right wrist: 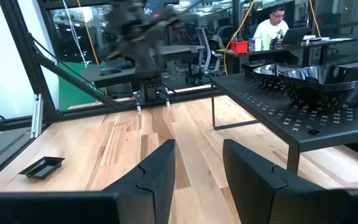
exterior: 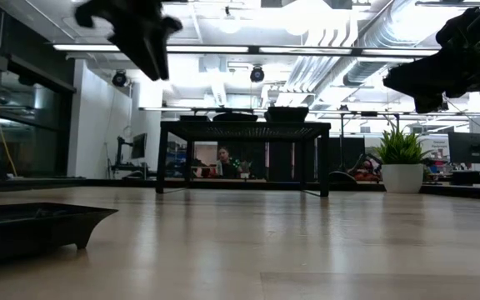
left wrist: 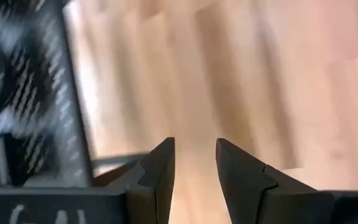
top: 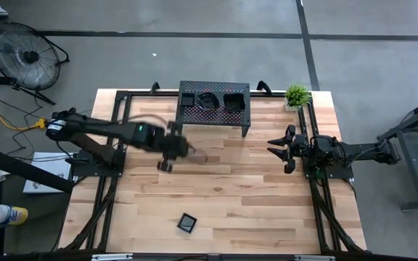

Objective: Pick & Place Mini shaped plates
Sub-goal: Stack the black square plate on top of the black square plates on the shelf

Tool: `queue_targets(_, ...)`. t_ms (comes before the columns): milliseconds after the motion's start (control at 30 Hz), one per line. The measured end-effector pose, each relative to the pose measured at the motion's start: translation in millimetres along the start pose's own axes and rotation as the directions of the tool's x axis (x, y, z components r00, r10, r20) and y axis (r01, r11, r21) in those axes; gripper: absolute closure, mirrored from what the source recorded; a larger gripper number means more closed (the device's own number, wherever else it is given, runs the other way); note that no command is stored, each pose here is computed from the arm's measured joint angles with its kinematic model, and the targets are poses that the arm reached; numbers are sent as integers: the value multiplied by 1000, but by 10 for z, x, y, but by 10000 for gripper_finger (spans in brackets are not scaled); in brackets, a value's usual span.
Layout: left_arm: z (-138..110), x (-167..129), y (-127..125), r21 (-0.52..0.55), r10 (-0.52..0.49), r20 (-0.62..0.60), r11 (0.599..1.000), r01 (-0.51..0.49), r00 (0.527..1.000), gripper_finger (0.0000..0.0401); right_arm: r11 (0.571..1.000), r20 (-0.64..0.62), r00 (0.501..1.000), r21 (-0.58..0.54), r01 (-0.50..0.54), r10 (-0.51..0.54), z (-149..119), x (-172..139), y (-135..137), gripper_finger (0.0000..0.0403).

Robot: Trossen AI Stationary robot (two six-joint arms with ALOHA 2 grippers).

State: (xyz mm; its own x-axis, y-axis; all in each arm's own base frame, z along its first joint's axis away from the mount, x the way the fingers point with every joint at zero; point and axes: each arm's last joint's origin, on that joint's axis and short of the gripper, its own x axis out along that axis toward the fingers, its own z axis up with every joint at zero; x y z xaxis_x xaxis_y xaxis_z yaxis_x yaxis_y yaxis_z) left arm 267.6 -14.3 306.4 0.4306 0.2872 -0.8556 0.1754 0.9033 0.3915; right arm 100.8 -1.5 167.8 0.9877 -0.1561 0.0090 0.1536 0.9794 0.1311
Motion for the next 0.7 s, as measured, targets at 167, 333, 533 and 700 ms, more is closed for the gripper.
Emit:
queue_targets(167,98,-186,-479,29,-24,71,999,22,997,288,1000,0,1000,0,0,0,-1,0,0,273)
queue_targets(333,107,-380,-903,-34,-41,135,998,46,990,288,1000,0,1000,0,0,0,-1,0,0,273)
queue_targets(533,82,-497,-1411,19,-54,176,998,51,983,288,1000,0,1000,0,0,0,0,0,0,273)
queue_targets(700,73,-441,-1785,130,-85,160,990,64,984,288,1000,-1,1000,0,0,0,-2,0,0,273)
